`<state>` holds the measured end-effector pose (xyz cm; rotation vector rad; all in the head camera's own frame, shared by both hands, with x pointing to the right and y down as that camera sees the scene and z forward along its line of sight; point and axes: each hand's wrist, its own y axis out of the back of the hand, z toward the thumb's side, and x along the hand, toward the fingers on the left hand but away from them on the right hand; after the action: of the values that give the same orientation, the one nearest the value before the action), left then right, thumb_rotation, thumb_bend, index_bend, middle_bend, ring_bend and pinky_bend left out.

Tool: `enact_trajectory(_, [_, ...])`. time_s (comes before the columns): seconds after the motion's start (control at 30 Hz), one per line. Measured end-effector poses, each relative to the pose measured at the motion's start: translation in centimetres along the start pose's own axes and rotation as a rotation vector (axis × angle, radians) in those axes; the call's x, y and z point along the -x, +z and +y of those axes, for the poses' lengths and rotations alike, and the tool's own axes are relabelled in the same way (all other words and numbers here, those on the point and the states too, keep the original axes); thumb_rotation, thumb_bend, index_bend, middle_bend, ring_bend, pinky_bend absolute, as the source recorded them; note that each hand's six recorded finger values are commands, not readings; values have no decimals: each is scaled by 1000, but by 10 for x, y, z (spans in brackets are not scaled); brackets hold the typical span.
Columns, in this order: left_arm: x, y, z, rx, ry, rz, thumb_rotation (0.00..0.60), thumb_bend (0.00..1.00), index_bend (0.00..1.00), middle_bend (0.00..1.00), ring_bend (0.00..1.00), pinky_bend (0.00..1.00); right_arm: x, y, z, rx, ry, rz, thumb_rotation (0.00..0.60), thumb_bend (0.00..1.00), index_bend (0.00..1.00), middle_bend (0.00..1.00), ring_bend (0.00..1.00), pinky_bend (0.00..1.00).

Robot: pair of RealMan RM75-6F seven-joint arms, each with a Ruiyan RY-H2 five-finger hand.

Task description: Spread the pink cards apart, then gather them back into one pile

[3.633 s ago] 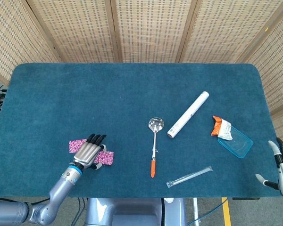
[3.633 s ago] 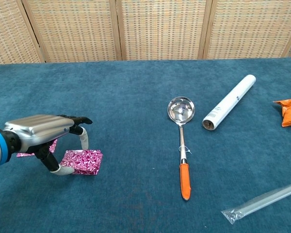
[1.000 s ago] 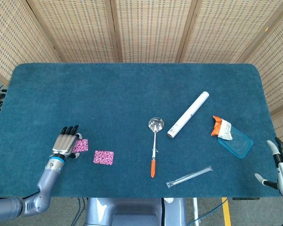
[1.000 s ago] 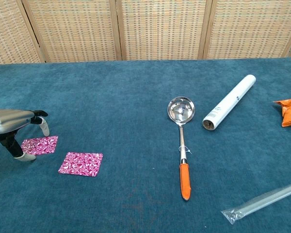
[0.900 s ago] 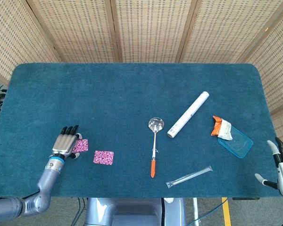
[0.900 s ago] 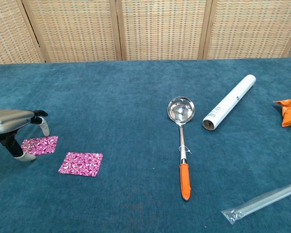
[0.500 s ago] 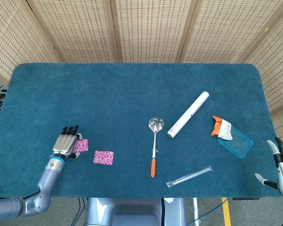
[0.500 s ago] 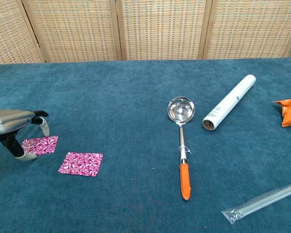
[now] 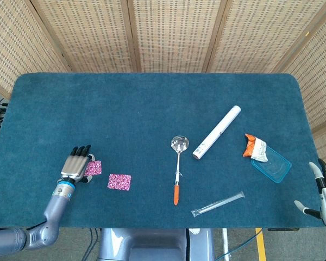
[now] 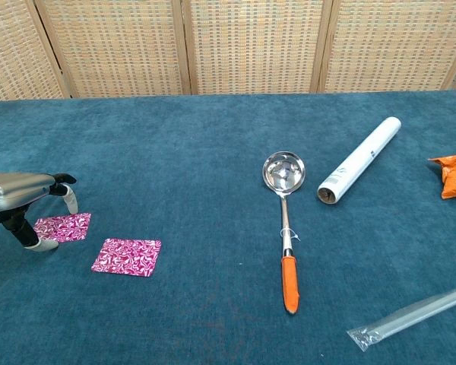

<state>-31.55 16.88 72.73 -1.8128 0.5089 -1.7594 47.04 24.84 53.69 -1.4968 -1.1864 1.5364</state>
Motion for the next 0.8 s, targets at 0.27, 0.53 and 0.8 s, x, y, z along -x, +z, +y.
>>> enact_trajectory(0.27, [0,0,0,-9,4,5,565,270,315,0,0,0,0,-1,0,2,-1,-1,600,0,45,7,0,0])
enact_trajectory(0.53, [-1,2,-1,-8,4,3,566,279,316,0,0,0,0,-1,1,2,-2,-3,600,0,45,8,0,0])
enact_trajectory(0.8, [-1,3,-4,-7,-1,2,566,316,349,0,0,0,0,-2,1,2,-4,-5,600,0,45,7,0,0])
